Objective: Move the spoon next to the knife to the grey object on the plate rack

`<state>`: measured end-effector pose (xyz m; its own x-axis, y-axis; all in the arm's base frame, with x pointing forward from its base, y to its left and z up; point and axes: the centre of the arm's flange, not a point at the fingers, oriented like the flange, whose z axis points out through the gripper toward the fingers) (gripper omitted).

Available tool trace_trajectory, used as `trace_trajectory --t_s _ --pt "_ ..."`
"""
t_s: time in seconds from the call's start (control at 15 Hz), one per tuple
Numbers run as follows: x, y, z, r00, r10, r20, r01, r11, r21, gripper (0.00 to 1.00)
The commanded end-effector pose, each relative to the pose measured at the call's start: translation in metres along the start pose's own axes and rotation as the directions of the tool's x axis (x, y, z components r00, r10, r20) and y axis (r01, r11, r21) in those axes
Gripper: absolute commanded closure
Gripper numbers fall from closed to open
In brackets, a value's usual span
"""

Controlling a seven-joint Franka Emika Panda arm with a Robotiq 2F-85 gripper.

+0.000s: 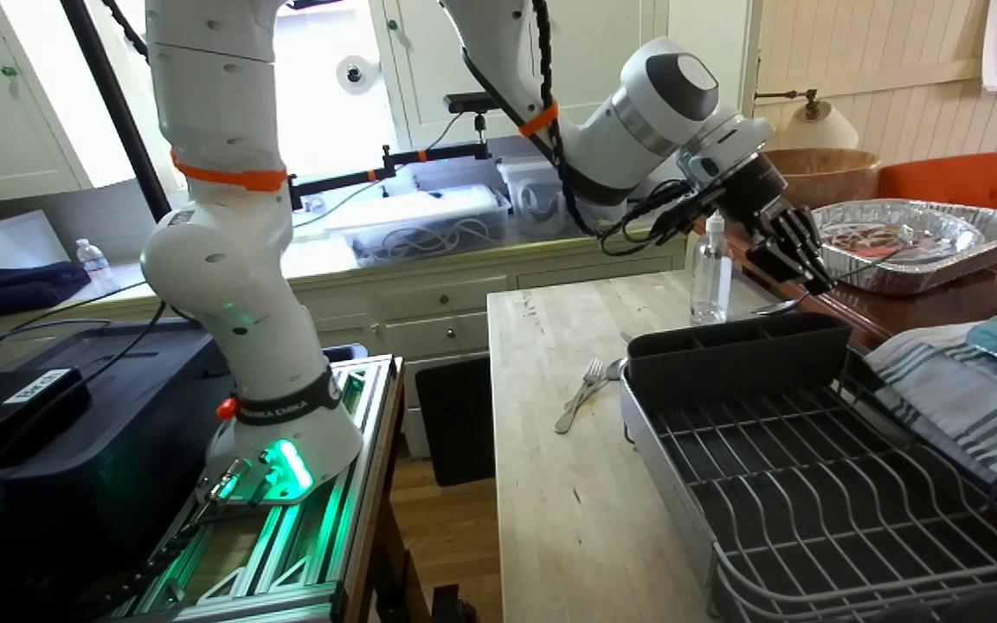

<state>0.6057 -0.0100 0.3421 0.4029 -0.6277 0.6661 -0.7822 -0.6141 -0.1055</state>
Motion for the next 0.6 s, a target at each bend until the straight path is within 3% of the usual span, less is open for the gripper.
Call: trace_trajectory --t_s 0.0,0.53 --pt "-0.008 -0.010 0.007 0.999 -0.003 -0.042 0.002 1.000 -0.025 0.97" --pt "-0.031 -0.008 -0.006 0.997 -0.056 -0.059 0.053 0.997 -0.064 0.97"
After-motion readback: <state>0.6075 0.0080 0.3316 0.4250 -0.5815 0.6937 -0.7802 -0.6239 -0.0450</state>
